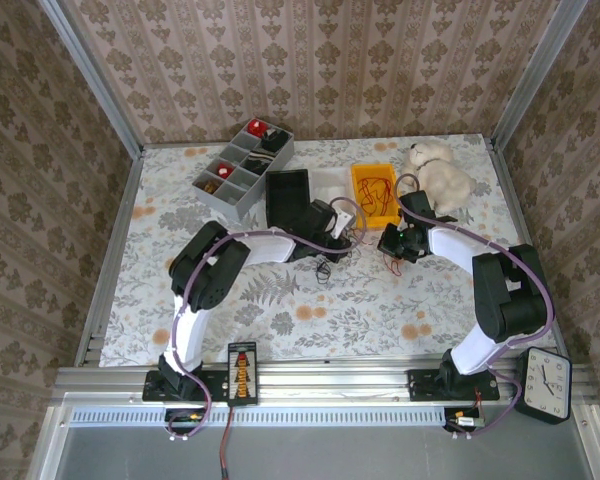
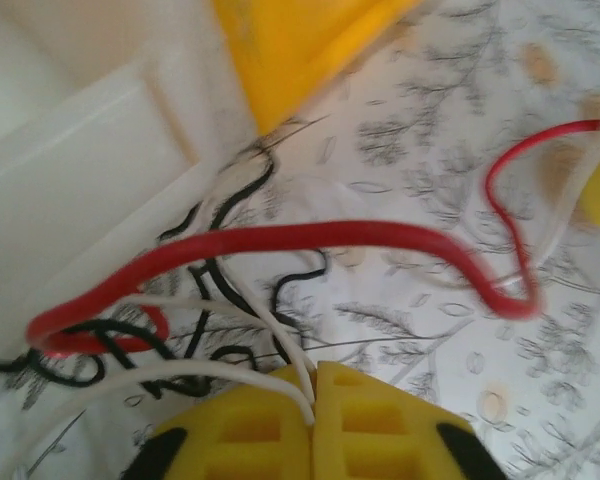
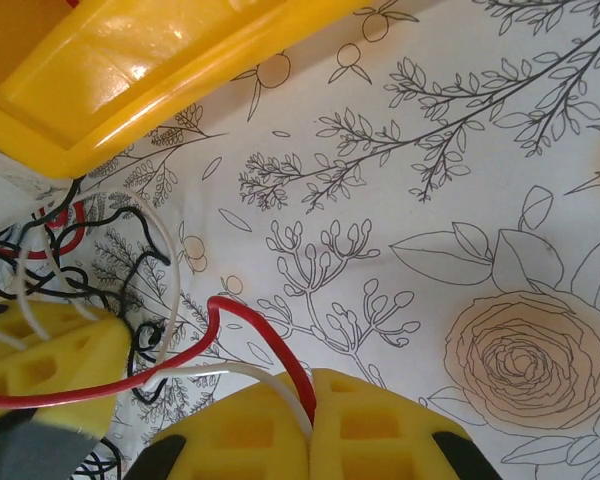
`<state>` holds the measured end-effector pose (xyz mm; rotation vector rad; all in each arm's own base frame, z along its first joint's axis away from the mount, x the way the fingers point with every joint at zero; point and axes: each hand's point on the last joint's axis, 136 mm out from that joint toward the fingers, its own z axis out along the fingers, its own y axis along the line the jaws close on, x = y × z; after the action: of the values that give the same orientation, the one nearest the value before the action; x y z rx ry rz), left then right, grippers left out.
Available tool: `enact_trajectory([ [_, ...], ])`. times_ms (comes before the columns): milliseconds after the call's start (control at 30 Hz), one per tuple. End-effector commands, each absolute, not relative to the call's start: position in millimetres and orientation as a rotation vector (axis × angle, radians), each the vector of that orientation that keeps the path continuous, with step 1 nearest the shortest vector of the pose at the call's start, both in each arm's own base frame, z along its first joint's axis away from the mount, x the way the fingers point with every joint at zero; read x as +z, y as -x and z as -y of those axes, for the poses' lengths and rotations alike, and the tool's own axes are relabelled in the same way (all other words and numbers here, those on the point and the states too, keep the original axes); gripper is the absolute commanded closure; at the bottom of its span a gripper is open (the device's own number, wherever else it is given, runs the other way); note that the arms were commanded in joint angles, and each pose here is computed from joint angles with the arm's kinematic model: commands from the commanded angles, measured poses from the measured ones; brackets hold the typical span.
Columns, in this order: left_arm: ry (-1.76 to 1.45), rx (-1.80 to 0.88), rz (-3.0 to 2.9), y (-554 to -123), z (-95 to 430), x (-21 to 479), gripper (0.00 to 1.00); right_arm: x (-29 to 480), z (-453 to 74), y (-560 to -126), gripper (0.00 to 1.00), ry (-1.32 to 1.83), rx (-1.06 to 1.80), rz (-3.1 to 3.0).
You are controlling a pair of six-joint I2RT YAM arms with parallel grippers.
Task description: Untangle the cables
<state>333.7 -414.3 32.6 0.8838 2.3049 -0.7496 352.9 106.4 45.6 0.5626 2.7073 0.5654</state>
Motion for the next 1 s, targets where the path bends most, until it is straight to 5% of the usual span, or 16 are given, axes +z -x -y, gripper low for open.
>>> enact_trajectory([
  [0,-0.749,-0.584,-2.34,-351.9,392.4,24.2,1.0,51.7,-102.2,-350.8,0.98,-0.602,0.545,-2.695],
  [300,-0.098,-0.466,-2.465,-353.1,251.5,24.1,1.0,27.3,-38.4,-322.7,0.98,-1.074,0.372,-2.657],
  [500,0.04,-0.35,-2.52,-336.4,192.7,15.7,1.0,21.9,-45.7,-325.3,0.96,-1.074,0.45,-2.663],
  [567,0.002,-0.362,-2.532,-333.2,195.6,14.0,1.0,26.0,-56.5,-330.6,0.91,-0.996,0.487,-2.687],
  [733,-0.035,-0.358,-2.528,-334.5,203.5,15.8,1.0,45.9,-66.8,-333.9,0.59,-0.805,0.406,-2.72],
  [967,-0.077,-0.278,-2.495,-338.2,209.0,24.7,1.0,86.2,-50.5,-337.6,0.49,-0.638,0.171,-2.598],
])
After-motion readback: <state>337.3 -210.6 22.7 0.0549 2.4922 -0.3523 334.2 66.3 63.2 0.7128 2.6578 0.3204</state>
